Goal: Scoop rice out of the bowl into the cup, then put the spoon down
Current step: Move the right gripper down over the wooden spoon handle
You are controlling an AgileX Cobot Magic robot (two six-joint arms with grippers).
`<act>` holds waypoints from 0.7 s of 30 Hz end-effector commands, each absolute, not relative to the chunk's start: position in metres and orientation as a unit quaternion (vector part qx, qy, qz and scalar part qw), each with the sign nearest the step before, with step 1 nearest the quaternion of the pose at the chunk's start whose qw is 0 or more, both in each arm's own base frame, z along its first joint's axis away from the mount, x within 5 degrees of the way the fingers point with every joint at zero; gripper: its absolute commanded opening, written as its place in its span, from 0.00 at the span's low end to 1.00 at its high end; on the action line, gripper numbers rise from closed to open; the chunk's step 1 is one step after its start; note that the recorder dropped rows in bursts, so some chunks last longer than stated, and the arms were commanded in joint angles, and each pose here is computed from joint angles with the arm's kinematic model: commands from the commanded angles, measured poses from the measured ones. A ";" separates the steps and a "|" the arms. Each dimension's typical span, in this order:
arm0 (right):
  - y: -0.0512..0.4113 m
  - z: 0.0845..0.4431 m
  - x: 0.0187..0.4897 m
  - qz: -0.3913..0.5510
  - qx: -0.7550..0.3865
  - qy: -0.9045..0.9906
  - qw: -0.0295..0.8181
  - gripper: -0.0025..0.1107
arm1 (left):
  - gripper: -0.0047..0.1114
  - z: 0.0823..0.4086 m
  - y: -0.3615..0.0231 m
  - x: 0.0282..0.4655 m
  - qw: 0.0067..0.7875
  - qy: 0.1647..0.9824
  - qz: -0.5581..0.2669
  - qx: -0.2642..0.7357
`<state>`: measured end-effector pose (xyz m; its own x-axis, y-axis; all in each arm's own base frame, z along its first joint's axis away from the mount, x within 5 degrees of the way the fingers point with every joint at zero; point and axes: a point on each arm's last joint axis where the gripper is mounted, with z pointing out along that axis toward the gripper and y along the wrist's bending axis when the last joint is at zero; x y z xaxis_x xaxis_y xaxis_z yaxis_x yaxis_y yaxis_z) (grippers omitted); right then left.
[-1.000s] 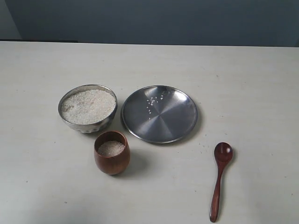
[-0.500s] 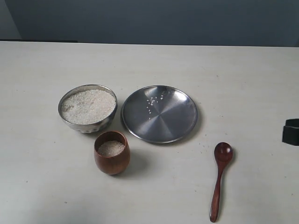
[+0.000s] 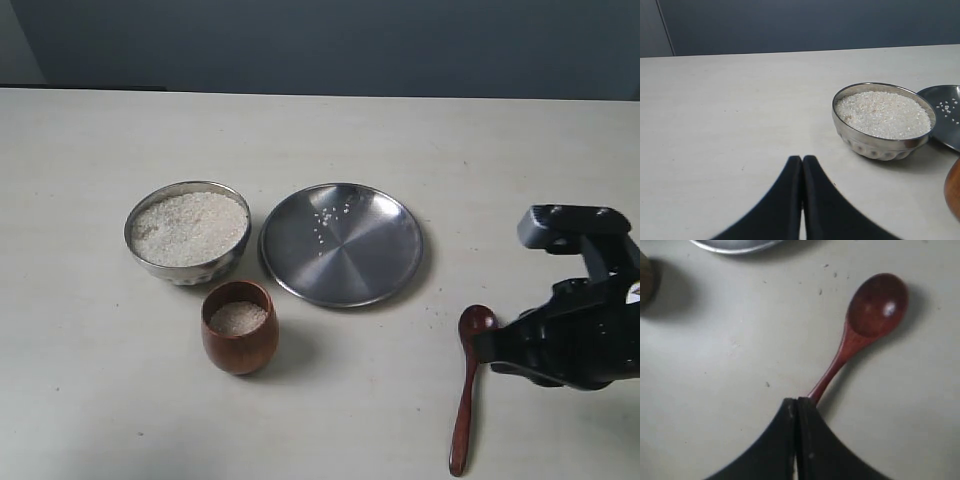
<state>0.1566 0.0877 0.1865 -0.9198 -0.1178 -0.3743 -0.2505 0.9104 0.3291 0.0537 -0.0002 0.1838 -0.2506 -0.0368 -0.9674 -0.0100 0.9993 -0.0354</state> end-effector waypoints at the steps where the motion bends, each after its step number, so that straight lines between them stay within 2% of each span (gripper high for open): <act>1: 0.104 0.174 0.161 0.192 -0.106 0.962 0.164 0.02 | 0.04 0.183 0.000 0.054 0.614 0.789 -0.011 -0.017; 11: 0.130 0.146 0.160 0.179 -0.130 0.967 0.126 0.02 | 0.04 0.183 0.000 0.054 0.614 0.789 -0.011 -0.017; 21: 0.132 0.124 0.162 0.152 -0.135 0.975 0.094 0.02 | 0.04 0.183 0.000 0.054 0.614 0.789 -0.011 -0.017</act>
<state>0.1601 0.1305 0.1269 -0.9509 -0.2194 -0.2182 -0.2771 0.9176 0.2849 0.0537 -0.0002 0.1838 -0.2506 -0.0368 -0.9674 -0.0100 0.9993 -0.0354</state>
